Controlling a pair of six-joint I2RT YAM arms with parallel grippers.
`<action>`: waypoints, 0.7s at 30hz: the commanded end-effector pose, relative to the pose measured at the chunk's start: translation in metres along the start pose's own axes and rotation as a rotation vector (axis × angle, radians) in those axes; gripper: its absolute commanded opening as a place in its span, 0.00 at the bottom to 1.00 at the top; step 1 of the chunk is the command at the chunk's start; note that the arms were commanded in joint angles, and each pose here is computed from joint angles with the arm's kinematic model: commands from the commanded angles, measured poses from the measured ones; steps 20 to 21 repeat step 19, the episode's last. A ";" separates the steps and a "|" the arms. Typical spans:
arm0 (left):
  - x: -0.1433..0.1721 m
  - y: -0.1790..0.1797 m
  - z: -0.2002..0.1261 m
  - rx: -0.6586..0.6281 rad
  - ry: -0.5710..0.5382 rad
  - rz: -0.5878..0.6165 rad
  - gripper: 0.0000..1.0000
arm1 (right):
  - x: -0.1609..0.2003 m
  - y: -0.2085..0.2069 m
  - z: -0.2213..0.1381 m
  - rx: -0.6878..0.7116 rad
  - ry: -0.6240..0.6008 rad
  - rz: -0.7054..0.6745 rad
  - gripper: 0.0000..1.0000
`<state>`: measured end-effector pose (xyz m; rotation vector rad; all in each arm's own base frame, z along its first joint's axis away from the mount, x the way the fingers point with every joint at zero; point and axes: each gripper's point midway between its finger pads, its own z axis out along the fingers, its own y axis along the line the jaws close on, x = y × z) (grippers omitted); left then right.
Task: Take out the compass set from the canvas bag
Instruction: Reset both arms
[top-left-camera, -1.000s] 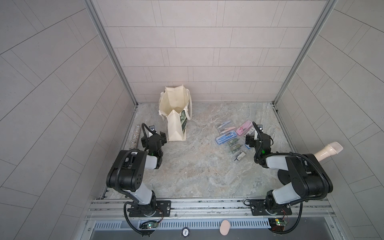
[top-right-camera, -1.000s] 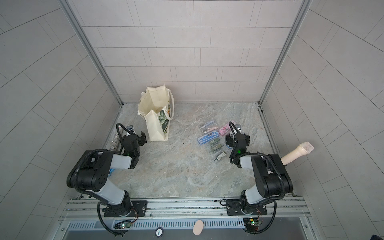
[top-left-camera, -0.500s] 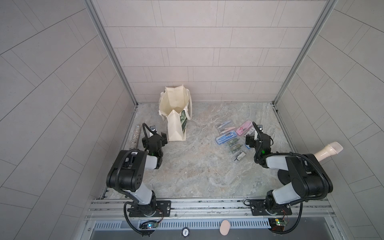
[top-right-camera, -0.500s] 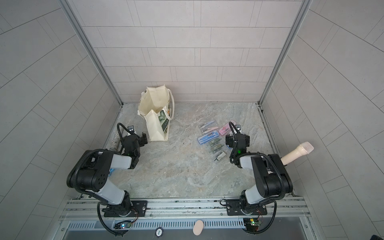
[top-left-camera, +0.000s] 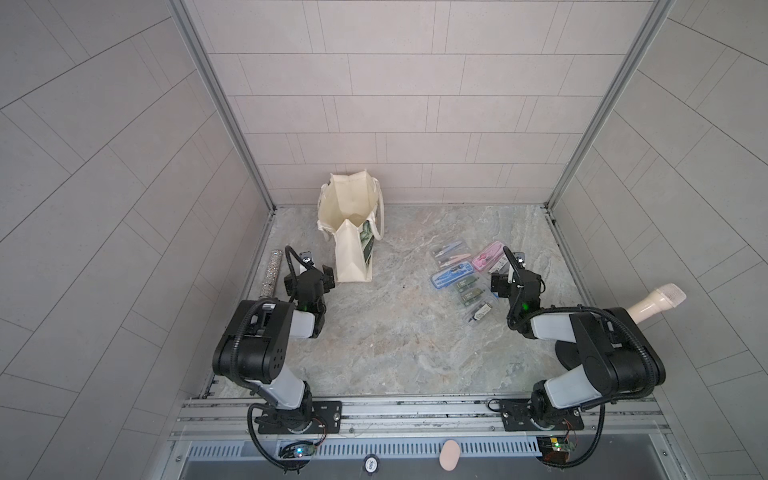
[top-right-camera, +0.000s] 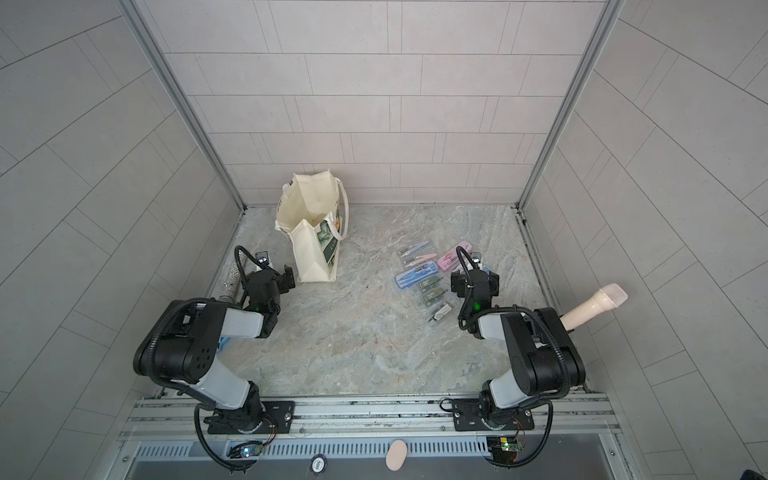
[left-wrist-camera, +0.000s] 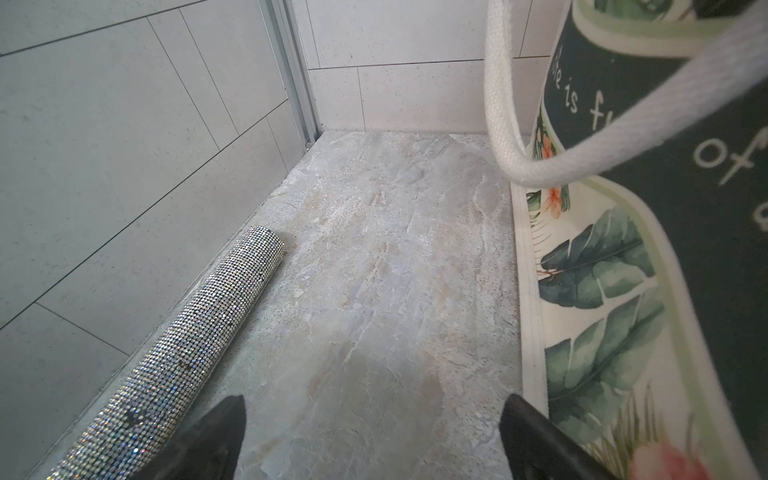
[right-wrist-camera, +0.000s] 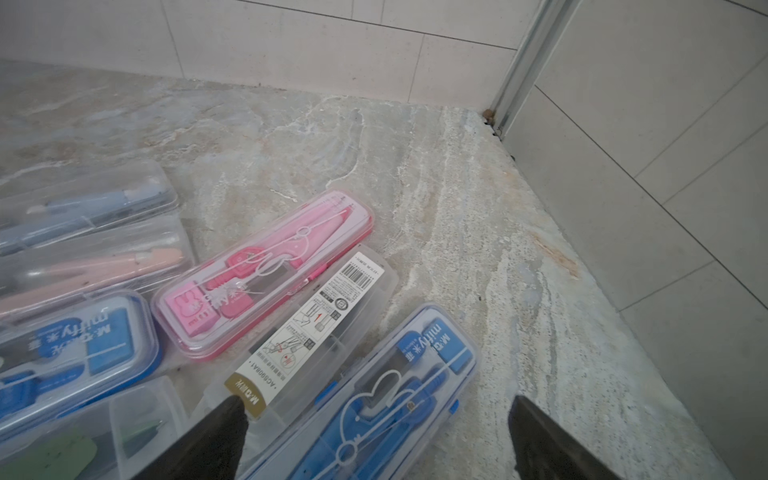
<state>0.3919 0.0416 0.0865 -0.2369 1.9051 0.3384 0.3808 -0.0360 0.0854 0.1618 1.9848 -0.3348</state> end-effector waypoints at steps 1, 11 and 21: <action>-0.004 0.001 -0.003 -0.001 -0.016 -0.012 1.00 | -0.008 -0.001 0.001 0.018 -0.016 -0.008 1.00; -0.003 0.001 -0.003 -0.002 -0.014 -0.012 1.00 | -0.008 0.011 0.002 -0.051 -0.010 -0.040 1.00; -0.004 0.001 -0.003 -0.002 -0.015 -0.011 1.00 | -0.008 0.011 0.006 -0.084 0.008 -0.021 1.00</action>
